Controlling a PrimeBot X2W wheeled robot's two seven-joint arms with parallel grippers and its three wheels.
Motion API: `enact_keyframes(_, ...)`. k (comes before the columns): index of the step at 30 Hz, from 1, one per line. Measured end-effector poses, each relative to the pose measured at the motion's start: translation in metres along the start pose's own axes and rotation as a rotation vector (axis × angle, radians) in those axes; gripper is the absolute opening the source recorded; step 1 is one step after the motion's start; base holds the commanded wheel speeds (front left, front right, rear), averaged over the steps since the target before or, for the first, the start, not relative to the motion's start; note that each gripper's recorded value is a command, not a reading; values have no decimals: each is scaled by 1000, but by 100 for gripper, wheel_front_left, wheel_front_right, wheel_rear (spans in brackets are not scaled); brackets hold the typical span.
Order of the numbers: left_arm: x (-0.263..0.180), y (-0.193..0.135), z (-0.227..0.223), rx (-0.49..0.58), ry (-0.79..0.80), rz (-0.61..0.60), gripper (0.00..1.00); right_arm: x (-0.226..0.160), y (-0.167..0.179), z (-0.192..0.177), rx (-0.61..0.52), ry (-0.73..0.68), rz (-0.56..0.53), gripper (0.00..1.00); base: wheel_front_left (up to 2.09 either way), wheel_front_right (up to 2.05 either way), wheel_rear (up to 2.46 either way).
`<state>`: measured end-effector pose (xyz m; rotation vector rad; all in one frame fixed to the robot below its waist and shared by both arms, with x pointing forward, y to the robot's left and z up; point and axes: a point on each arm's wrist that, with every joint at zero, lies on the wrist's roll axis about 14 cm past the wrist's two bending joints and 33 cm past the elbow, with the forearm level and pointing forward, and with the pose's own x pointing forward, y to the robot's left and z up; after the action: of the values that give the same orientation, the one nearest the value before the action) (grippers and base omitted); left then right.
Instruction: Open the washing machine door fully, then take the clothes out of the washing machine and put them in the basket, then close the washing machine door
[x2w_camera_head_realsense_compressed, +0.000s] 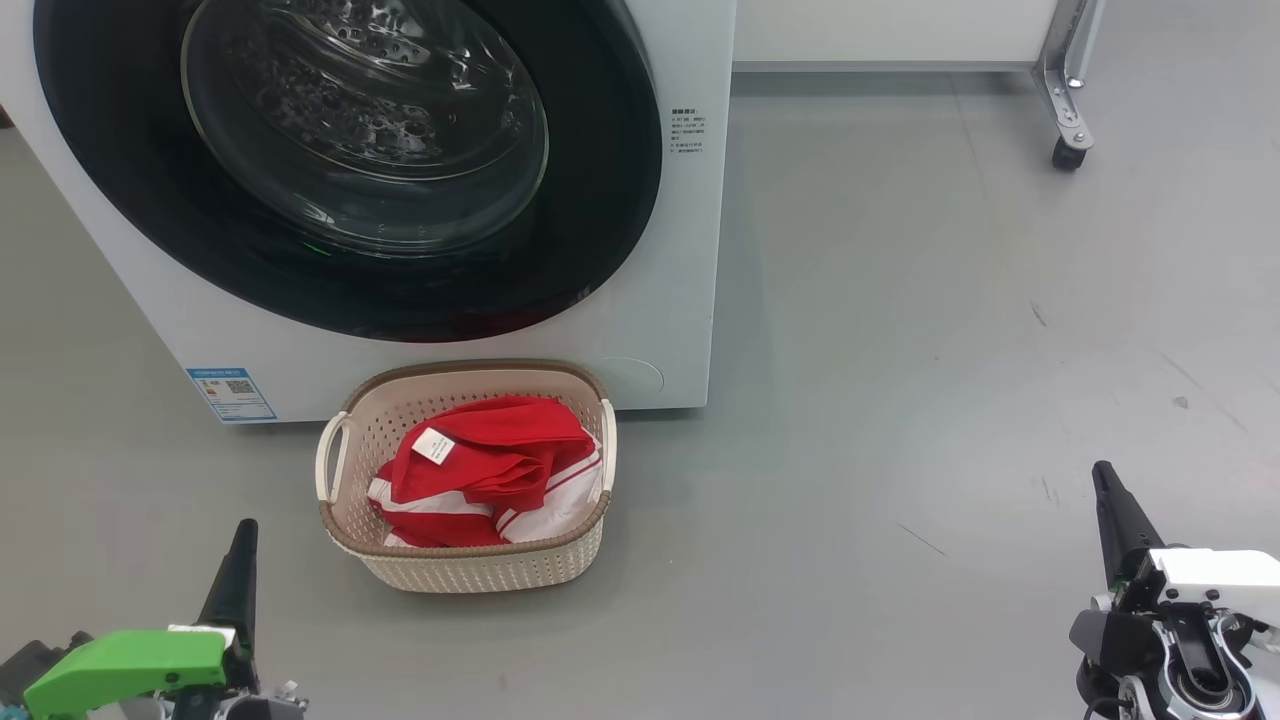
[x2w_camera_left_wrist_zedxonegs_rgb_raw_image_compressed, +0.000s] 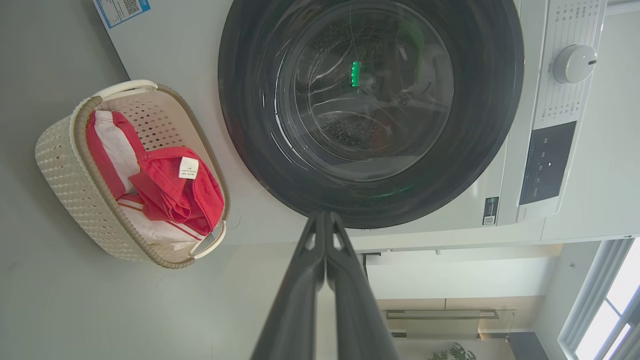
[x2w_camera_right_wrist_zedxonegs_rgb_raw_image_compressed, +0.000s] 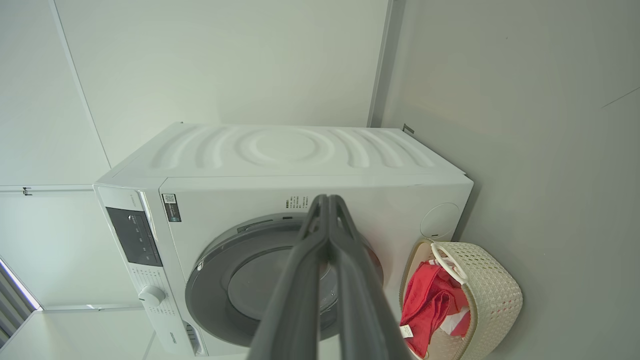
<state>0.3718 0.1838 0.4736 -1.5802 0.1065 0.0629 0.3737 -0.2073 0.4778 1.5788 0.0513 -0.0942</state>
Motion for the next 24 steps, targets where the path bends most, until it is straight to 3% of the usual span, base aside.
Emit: enact_keyframes(24,0,0,1,-1,-2,2,0,0,0,0,0,1,0,0,0,0,0)
